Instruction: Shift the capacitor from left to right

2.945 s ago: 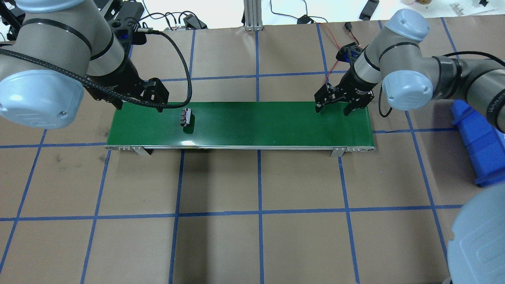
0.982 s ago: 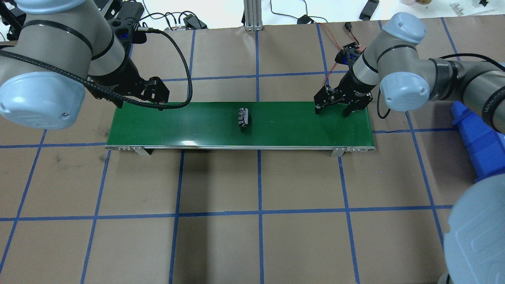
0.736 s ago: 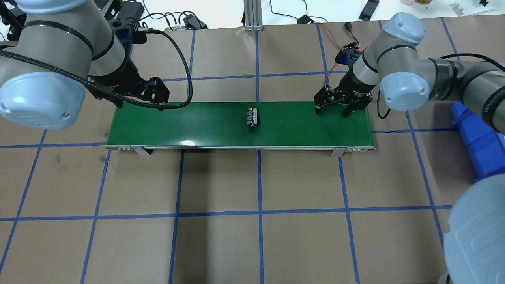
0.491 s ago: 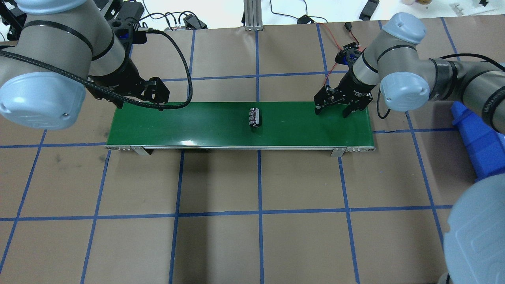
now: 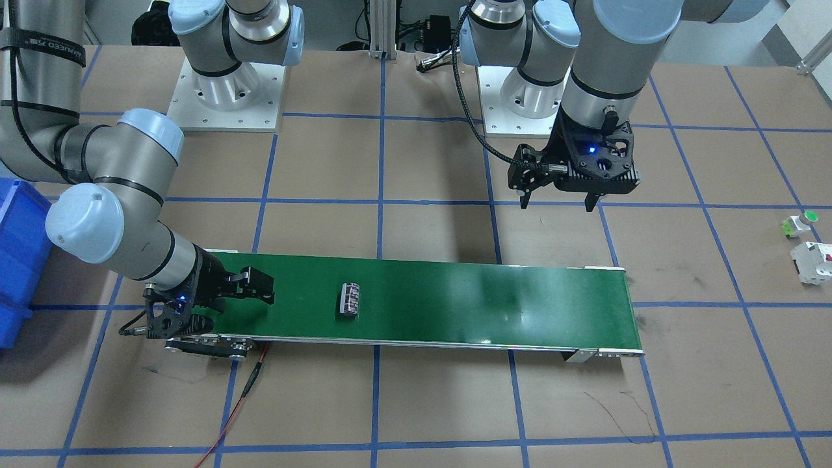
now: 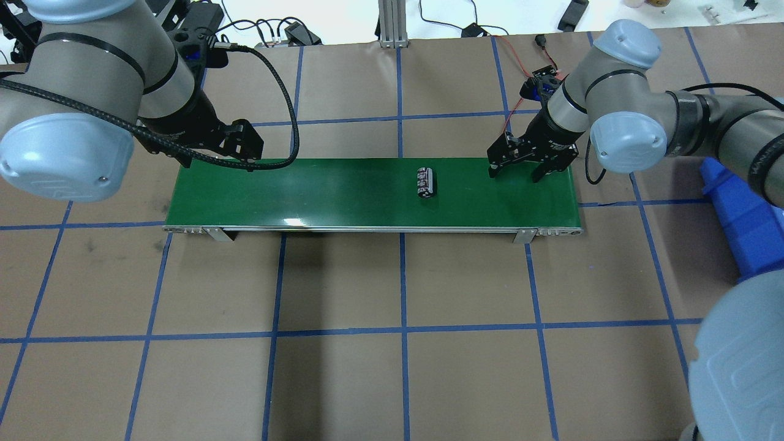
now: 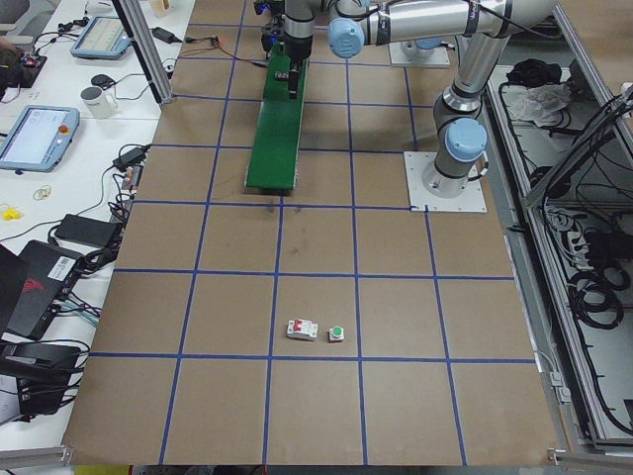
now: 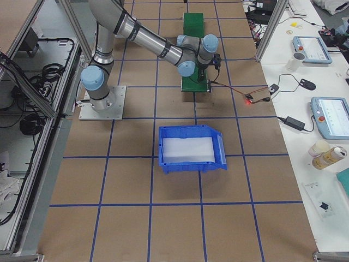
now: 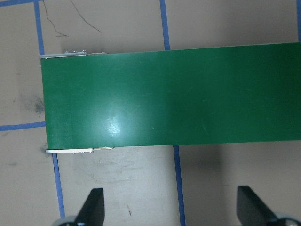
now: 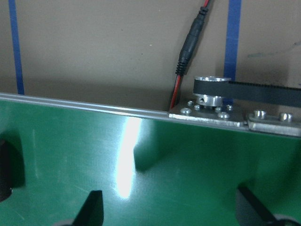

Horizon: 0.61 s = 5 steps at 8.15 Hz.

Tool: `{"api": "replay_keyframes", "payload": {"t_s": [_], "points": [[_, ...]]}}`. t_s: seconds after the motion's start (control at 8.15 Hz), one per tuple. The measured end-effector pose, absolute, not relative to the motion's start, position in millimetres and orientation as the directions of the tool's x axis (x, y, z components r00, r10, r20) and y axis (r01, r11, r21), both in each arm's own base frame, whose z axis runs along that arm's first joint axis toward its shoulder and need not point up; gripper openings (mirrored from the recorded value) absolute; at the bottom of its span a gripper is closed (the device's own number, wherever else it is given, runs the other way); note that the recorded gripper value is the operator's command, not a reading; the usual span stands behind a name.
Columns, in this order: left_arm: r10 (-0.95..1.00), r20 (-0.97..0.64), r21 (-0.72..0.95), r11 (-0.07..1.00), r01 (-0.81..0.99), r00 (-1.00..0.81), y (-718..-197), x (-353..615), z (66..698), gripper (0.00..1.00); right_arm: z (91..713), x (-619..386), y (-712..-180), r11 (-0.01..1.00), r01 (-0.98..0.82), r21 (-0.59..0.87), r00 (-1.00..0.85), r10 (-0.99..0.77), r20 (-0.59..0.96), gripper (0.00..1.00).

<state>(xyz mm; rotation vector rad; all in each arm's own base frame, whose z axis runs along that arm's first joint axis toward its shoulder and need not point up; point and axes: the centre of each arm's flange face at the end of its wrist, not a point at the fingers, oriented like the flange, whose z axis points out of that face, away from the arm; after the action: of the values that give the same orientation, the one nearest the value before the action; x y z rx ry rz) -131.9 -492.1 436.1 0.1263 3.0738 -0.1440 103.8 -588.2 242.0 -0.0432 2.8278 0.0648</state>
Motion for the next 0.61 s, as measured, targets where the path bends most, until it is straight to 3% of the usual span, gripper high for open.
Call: {"api": "replay_keyframes", "payload": {"t_s": [0.61], "points": [[0.084,-0.066,-0.091,0.992,0.09,-0.994,-491.6,-132.4,435.5,1.0,242.1,103.9,-588.4,0.999,-0.037,0.039,-0.951,-0.023,-0.308,1.0]]}}
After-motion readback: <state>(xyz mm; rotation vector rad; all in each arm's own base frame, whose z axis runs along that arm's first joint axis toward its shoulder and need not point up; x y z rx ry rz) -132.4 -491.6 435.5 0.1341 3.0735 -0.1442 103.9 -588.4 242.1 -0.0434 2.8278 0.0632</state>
